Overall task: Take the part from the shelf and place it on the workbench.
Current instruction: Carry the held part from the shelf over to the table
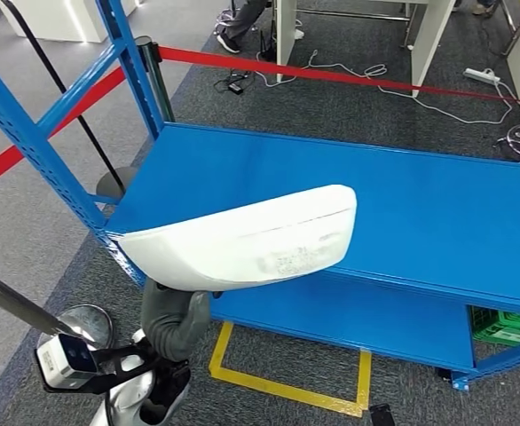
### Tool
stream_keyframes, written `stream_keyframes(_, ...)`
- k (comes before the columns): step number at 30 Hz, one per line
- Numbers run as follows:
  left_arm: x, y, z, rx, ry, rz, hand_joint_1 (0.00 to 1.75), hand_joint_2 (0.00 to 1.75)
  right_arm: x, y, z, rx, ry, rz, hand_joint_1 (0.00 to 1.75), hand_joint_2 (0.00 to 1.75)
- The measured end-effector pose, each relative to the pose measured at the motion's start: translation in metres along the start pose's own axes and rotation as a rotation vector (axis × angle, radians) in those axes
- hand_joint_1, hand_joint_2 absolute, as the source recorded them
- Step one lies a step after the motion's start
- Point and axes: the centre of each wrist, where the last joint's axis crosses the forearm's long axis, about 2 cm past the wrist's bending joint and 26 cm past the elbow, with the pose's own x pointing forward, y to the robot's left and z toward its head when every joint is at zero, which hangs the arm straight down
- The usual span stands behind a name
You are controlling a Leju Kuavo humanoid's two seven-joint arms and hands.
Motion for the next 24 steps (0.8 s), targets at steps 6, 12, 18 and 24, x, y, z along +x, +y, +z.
stream_keyframes(6, -0.006, 0.002, 0.006, 0.025, 0.028, 0.011, 1.75, 1.75, -0.001, 0.0, 0.0, 0.001, 0.033, 0.003, 0.0, 1.75)
stream_keyframes(12, -0.013, 0.001, 0.005, 0.024, 0.05, 0.017, 1.75, 1.75, -0.001, 0.0, 0.0, 0.004, 0.117, 0.01, 0.0, 1.75)
stream_keyframes(18, -0.02, -0.001, 0.006, 0.019, 0.076, 0.029, 1.75, 1.75, -0.001, 0.0, 0.0, -0.009, 0.147, 0.001, 0.0, 1.75)
stream_keyframes(24, -0.024, -0.001, 0.007, 0.023, 0.093, 0.038, 1.75, 1.75, 0.0, -0.001, 0.0, -0.017, 0.154, -0.015, 0.0, 1.75)
